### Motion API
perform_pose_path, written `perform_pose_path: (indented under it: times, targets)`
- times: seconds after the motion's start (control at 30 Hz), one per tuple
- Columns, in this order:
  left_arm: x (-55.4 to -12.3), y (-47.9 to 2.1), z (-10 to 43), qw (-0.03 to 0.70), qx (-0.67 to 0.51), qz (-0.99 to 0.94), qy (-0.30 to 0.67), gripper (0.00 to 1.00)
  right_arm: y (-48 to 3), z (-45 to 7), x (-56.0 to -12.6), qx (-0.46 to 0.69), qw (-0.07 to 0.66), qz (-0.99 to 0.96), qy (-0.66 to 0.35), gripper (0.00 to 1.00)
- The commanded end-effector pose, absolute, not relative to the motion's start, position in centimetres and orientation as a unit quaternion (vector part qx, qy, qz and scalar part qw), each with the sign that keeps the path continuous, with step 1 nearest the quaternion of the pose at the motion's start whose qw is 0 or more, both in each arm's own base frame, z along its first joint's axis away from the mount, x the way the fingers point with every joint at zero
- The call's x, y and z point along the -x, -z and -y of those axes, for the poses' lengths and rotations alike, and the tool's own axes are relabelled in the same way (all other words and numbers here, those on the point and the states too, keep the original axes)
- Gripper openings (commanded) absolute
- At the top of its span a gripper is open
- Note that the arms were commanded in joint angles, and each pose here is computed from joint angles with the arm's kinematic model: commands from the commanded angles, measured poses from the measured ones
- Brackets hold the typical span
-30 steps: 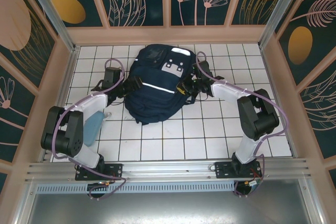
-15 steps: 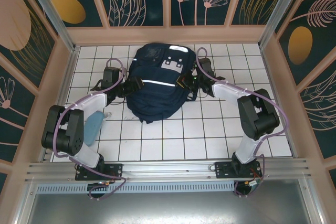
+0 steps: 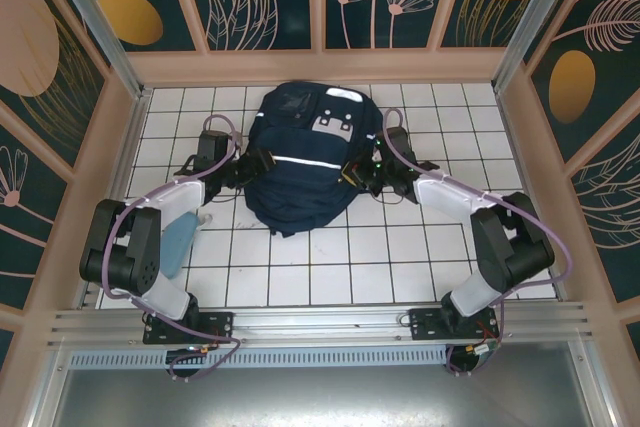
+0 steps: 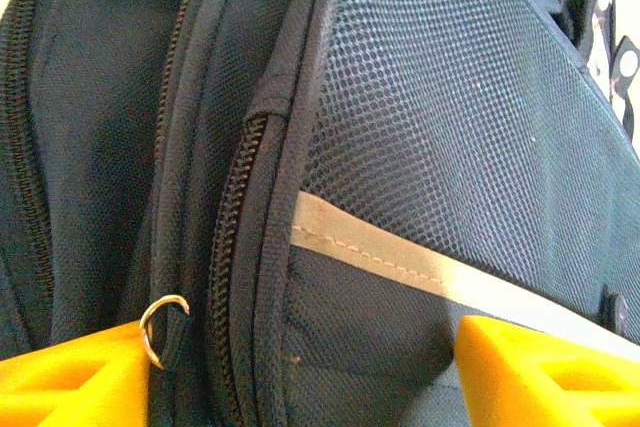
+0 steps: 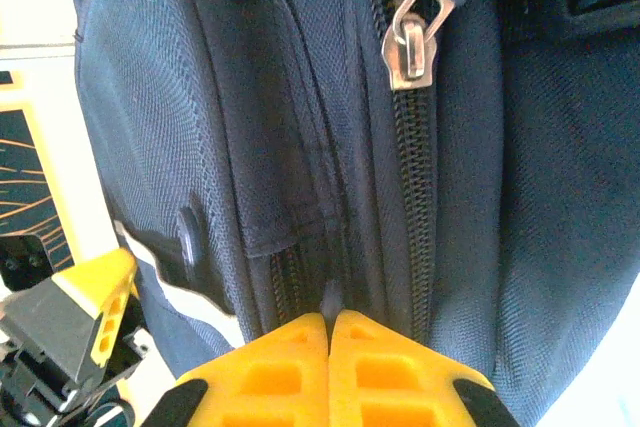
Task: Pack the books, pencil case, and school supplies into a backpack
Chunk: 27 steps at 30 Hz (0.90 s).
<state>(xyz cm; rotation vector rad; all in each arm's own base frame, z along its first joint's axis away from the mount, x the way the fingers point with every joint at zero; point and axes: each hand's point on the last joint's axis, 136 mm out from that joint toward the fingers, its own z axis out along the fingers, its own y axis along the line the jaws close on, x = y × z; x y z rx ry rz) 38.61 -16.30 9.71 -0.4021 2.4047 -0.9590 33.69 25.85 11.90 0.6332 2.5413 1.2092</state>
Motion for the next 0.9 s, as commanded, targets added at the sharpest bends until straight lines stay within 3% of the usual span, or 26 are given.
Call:
perform_pose_path:
  times: [0.0, 0.1, 0.2, 0.43, 0.87]
  targets:
    - [-38.9, -11.2, 18.6, 0.264, 0.123, -0.867, 0.404, 0.7, -12.8, -28.9, -29.2, -0.194, 0.054, -0.868, -0.453, 0.02]
    - [-39.0, -11.4, 18.7, 0.266, 0.125, -0.865, 0.407, 0.69, -13.3, -31.0, -27.5, -0.179, 0.029, -0.861, -0.476, 0.07]
    - [-39.1, -11.8, 18.7, 0.268, 0.124, -0.864, 0.408, 0.69, -13.8, -31.3, -26.9, -0.164, 0.036, -0.868, -0.468, 0.22]
    - [-39.0, -12.1, 18.2, 0.278, 0.122, -0.869, 0.392, 0.7, -15.7, -26.2, -28.9, -0.112, 0.176, -0.901, -0.382, 0.47]
    - [-38.5, -12.5, 18.1, 0.279, 0.108, -0.873, 0.386, 0.71, -12.9, -21.8, -37.2, -0.166, 0.237, -0.922, -0.256, 0.51]
